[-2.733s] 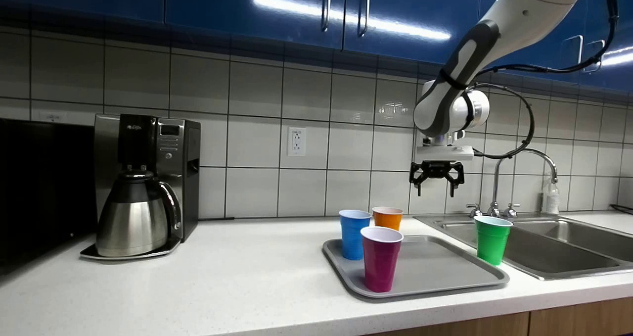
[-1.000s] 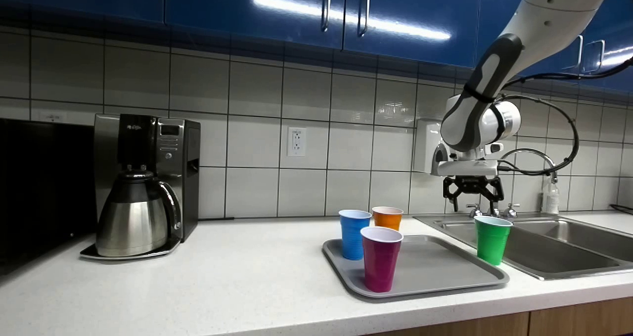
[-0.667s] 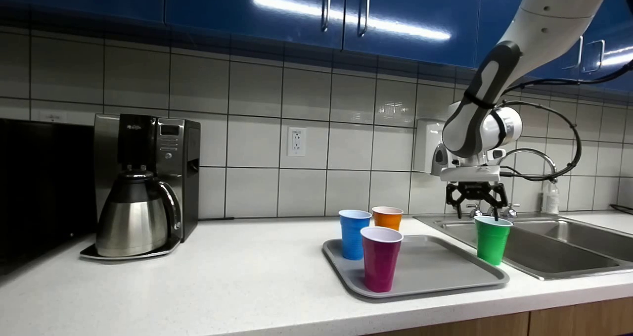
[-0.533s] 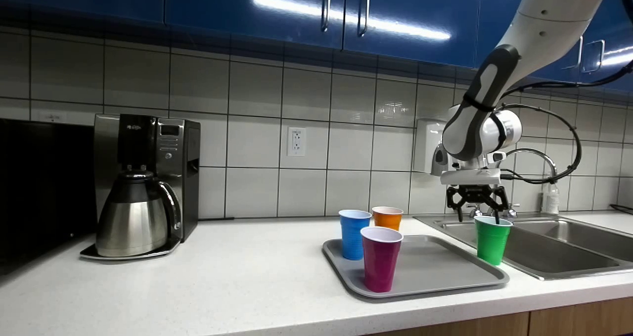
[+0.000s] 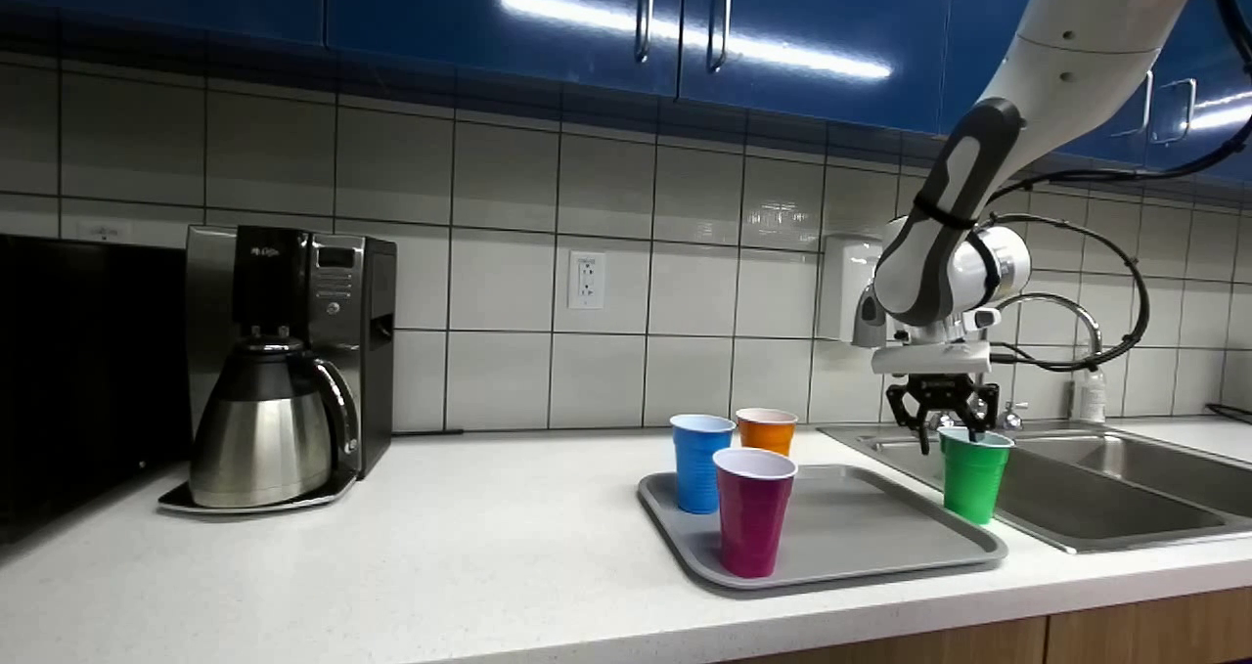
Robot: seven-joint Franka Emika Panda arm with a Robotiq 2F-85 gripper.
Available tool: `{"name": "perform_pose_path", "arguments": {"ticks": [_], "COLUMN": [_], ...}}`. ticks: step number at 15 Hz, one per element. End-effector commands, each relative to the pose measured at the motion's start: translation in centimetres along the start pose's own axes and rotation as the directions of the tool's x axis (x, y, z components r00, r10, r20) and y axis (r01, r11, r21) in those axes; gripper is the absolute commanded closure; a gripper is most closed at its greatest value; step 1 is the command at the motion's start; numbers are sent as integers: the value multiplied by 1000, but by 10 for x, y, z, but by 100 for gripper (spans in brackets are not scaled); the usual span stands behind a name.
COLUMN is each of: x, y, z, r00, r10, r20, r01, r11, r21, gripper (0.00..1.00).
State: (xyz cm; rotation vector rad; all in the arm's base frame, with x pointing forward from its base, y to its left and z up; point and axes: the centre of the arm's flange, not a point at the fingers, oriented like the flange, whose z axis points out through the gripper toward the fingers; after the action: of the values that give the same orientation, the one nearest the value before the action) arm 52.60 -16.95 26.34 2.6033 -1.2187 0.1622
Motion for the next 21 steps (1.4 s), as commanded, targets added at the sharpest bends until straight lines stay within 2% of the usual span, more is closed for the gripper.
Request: {"name": "perform_pose_path", "arguments": {"ticks": [1, 5, 6, 12, 21], "x": [2, 1, 0, -1, -8], "y": [-1, -4, -4, -9, -22], "z": [-2, -2, -2, -19, -74], "r00": [1000, 1000, 1000, 1000, 996], "r10": [8, 1, 0, -9, -54], "r20": [0, 3, 3, -24, -70], "r01": [-8, -1, 0, 8, 60], "r11": [1000, 1000, 1000, 1000, 995], "r21": [-15, -17, -16, -9, 79], "gripper": [66, 95, 100, 99, 99]}}
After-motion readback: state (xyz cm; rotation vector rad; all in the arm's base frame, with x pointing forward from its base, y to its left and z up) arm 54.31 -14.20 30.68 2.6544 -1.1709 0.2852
